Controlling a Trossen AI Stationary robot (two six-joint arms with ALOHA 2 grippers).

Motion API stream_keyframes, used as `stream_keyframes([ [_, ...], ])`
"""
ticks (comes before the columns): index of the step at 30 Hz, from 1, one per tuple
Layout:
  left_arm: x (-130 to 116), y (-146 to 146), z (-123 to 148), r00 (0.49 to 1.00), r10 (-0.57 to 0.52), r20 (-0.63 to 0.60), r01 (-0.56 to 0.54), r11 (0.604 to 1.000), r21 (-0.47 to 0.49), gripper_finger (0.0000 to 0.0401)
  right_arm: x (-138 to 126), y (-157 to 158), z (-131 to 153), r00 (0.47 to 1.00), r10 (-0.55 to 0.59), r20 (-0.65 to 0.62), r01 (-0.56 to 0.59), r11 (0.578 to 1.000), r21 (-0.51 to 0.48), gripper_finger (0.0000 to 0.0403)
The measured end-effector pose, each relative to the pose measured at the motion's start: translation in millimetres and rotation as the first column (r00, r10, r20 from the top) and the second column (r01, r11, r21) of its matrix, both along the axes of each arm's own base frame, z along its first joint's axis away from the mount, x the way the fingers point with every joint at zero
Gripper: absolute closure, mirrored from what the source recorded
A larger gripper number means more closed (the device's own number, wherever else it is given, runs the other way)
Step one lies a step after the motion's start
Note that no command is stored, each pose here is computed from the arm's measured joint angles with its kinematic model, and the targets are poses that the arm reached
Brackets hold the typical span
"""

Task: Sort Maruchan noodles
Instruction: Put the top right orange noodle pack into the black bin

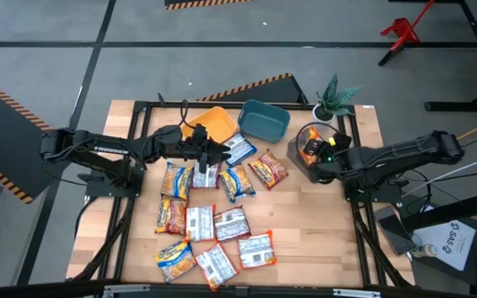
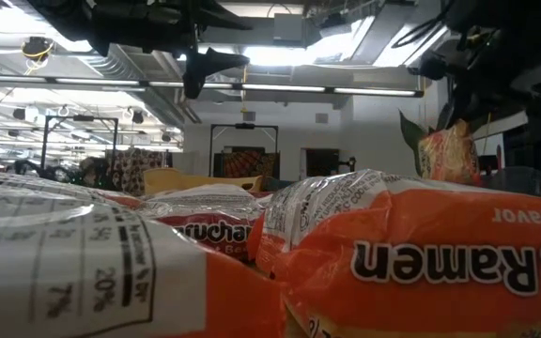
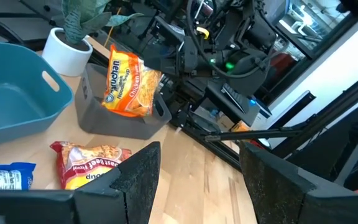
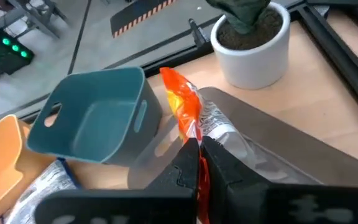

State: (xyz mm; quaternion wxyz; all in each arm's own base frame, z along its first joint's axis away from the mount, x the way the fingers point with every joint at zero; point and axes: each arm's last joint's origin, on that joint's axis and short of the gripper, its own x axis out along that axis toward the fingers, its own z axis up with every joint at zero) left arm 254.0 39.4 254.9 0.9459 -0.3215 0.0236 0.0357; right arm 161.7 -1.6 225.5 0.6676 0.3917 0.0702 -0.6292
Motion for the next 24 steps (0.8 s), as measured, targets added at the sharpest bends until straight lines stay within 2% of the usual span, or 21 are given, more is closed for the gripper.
stream_keyframes([
  [13, 0, 2, 0, 1.0, 0.031, -0.005, -0.031, 1.0, 0.005, 0.0186, 11, -9, -7, 0.998, -0.069, 0.014, 0.069, 0.998, -0.014, 0.0403],
  [24, 0, 2, 0, 0.999, 0.032, -0.005, -0.032, 0.999, 0.005, 0.0186, 17, -9, -13, 0.996, -0.016, -0.082, 0.016, 1.0, -0.006, 0.0392],
])
